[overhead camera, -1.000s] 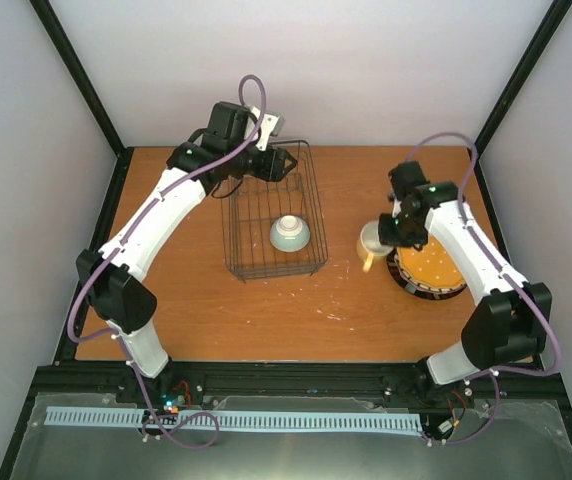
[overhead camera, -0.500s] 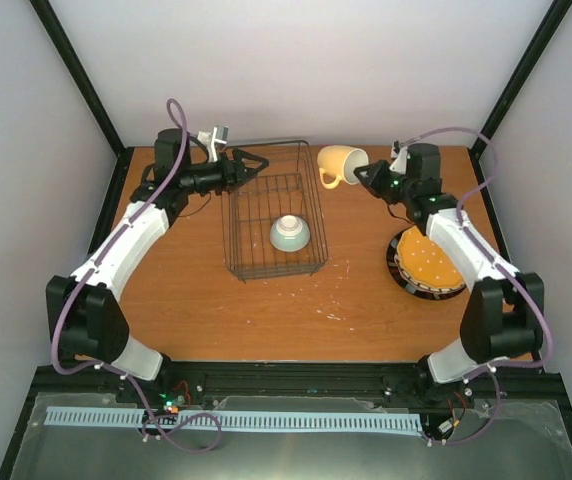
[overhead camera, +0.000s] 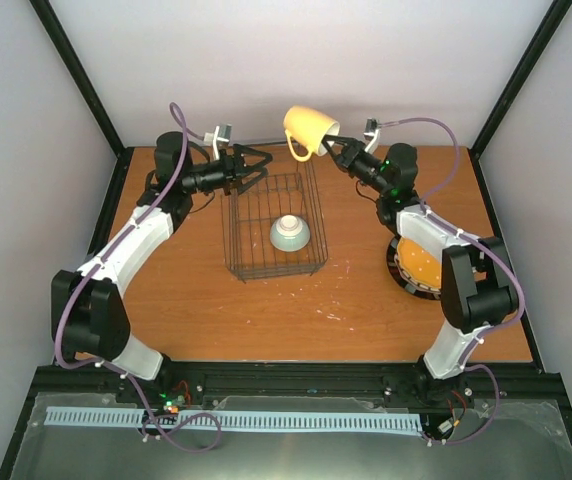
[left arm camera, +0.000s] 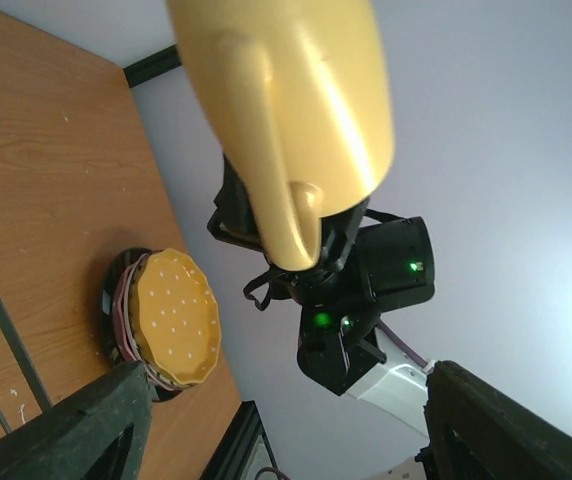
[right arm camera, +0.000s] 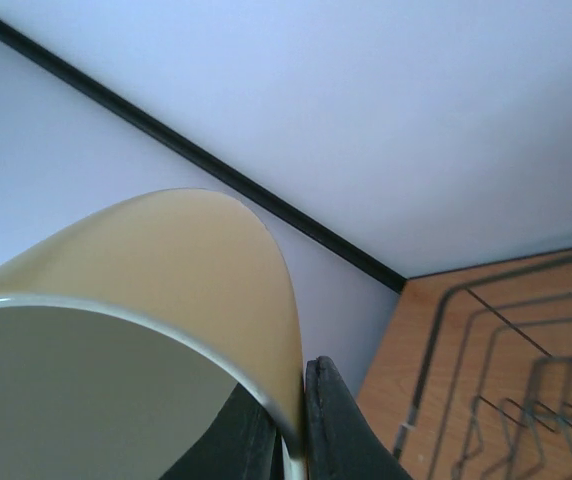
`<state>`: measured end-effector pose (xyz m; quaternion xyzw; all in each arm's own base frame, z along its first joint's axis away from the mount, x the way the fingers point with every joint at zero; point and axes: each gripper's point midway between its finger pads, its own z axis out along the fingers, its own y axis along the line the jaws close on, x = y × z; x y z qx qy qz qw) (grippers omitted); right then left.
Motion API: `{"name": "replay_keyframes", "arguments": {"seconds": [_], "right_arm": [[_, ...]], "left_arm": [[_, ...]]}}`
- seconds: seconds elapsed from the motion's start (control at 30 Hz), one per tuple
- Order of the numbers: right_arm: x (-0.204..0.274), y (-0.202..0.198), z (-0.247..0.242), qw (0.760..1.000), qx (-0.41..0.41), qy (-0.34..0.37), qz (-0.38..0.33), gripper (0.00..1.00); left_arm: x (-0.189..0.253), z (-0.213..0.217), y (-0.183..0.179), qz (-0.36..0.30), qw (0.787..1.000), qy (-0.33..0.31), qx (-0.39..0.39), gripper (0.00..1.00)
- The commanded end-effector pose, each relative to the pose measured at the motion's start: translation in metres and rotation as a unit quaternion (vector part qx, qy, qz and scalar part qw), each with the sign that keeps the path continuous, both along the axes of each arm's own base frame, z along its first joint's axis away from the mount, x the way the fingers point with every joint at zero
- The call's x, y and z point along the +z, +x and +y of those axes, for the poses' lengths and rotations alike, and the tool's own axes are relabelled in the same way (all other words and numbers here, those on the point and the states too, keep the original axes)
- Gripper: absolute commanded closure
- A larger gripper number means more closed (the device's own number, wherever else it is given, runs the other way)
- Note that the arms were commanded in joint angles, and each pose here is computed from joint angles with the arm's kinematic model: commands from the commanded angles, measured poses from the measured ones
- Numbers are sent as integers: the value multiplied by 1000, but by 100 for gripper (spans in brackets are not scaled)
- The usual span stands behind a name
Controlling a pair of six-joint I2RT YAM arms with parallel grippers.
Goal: Load the mixed dishes into the dish rack
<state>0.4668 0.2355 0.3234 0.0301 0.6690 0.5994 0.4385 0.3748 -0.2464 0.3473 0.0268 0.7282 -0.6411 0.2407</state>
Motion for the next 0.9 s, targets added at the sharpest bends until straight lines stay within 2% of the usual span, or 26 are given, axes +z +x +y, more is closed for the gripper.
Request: {"name": "replay_keyframes", "arguments": {"seconds": [0.0,0.13,0.57,0.73,0.87], "right_arm": [[69,-17,16,992,28,48,-115,97],[66,-18,28,991,39,51,-114,97],[58,-14,54,991,67,47,-103,97],[54,-12,63,992,76,41,-97,97],[50,-13,70,991,86,38,-92,97]], "left_arm": [[7,1,4,-11,1000,5,19,27],[11,-3,9,-15,1000,5,14,38],[15,-6,16,-23,1000,-1,12,40],[13,-7,20,-24,1000,-1,10,48],[13,-8,24,-26,1000,0,12,48]]}}
